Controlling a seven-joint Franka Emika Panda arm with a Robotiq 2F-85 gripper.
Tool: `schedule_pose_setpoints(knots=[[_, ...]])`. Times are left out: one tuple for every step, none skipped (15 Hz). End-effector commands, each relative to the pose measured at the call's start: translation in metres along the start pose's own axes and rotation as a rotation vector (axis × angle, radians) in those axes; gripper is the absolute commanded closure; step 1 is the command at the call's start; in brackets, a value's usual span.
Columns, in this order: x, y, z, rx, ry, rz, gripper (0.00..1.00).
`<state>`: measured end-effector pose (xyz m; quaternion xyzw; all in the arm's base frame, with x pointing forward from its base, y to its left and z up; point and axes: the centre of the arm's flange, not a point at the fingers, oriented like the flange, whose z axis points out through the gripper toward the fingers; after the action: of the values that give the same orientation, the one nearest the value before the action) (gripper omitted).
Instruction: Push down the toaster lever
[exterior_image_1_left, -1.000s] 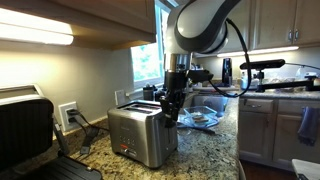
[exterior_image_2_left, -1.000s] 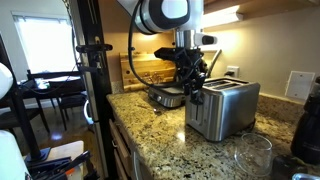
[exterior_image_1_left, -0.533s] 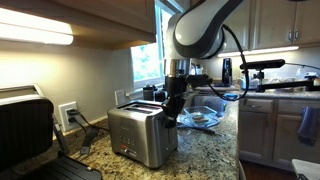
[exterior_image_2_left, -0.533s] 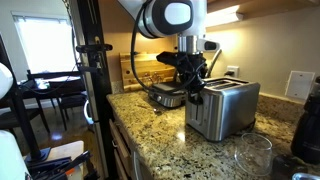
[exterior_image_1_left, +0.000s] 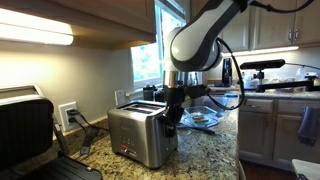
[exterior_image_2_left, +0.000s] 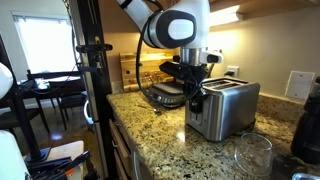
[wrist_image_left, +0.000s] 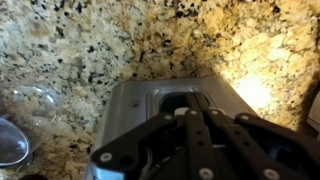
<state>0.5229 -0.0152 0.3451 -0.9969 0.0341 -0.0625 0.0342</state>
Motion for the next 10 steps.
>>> schedule_pose_setpoints(knots=[[0.004, 0.006, 0.036, 0.019, -0.013, 0.001, 0.99], [0.002, 0.008, 0.045, 0.02, -0.023, 0.005, 0.99], [0.001, 0.008, 0.051, 0.021, -0.03, 0.009, 0.99], [0.0, 0.01, 0.056, 0.023, -0.038, 0.014, 0.99], [0.001, 0.01, 0.054, 0.027, -0.037, 0.017, 0.99], [0.001, 0.009, 0.051, 0.027, -0.036, 0.02, 0.99], [0.002, 0.008, 0.046, 0.03, -0.035, 0.022, 0.99], [0.004, 0.005, 0.033, 0.031, -0.035, 0.022, 0.99], [0.006, 0.003, 0.027, 0.03, -0.034, 0.021, 0.99], [0.008, 0.0, 0.013, 0.033, -0.03, 0.015, 0.99]])
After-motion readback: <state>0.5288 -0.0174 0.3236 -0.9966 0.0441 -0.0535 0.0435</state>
